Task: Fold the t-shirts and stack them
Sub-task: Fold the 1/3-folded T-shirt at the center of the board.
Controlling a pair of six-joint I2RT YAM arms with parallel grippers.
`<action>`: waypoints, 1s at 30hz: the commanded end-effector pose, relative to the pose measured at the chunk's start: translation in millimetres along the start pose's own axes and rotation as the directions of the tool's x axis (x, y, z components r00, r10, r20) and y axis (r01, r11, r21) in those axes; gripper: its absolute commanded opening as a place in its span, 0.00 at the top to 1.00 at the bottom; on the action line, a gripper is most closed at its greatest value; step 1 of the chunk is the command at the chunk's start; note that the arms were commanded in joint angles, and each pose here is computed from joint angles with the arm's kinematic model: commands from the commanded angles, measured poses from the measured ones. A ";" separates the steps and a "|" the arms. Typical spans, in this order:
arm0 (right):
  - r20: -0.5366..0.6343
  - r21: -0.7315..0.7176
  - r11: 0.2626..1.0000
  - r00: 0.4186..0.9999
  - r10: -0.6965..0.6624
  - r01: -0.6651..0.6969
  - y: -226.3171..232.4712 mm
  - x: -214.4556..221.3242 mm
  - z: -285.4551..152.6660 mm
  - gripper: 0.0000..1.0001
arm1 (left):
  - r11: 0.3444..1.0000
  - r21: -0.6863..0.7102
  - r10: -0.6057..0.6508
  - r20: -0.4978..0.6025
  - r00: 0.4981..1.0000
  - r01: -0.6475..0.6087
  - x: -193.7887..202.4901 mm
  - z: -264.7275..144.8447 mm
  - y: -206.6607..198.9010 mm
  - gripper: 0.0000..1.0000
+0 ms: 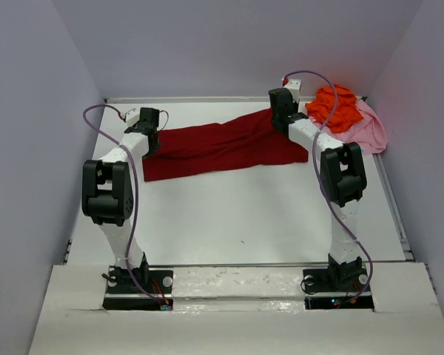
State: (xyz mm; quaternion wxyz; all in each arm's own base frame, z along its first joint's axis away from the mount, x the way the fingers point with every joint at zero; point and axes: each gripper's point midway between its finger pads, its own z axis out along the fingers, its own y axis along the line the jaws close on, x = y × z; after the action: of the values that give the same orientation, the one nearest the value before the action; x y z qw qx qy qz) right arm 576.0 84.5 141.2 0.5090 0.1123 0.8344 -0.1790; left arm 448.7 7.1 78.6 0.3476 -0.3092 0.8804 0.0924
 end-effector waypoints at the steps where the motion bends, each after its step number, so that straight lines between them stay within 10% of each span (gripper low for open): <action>1: 0.107 -0.001 0.997 0.991 0.079 -0.079 -2.8 -40.0 4.7 1.00 | 0.999 -0.030 -0.012 0.047 0.999 0.013 -31.5 -1.9 7.5 1.00; 14: 0.114 -0.020 0.999 0.992 0.051 -0.049 9.3 -33.7 24.6 1.00 | 0.999 -0.037 0.028 -0.025 0.999 -0.029 -32.6 35.5 6.1 1.00; 20: 0.075 -0.058 0.998 0.997 0.013 -0.009 23.7 -20.0 35.0 0.36 | 0.998 0.062 -0.014 -0.123 0.992 0.022 -21.1 54.7 0.9 0.78; 30: 0.064 -0.077 0.997 0.998 0.008 -0.003 18.9 -18.3 32.3 0.25 | 0.975 0.209 -0.080 0.028 0.996 0.072 -82.2 -13.4 -12.4 0.48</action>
State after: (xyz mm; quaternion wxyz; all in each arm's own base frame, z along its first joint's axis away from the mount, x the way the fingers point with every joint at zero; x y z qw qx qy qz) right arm 611.0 89.1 106.5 0.5099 0.0772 0.8406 -0.1655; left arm 487.2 39.8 63.8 0.3167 -0.3175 0.8932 0.0330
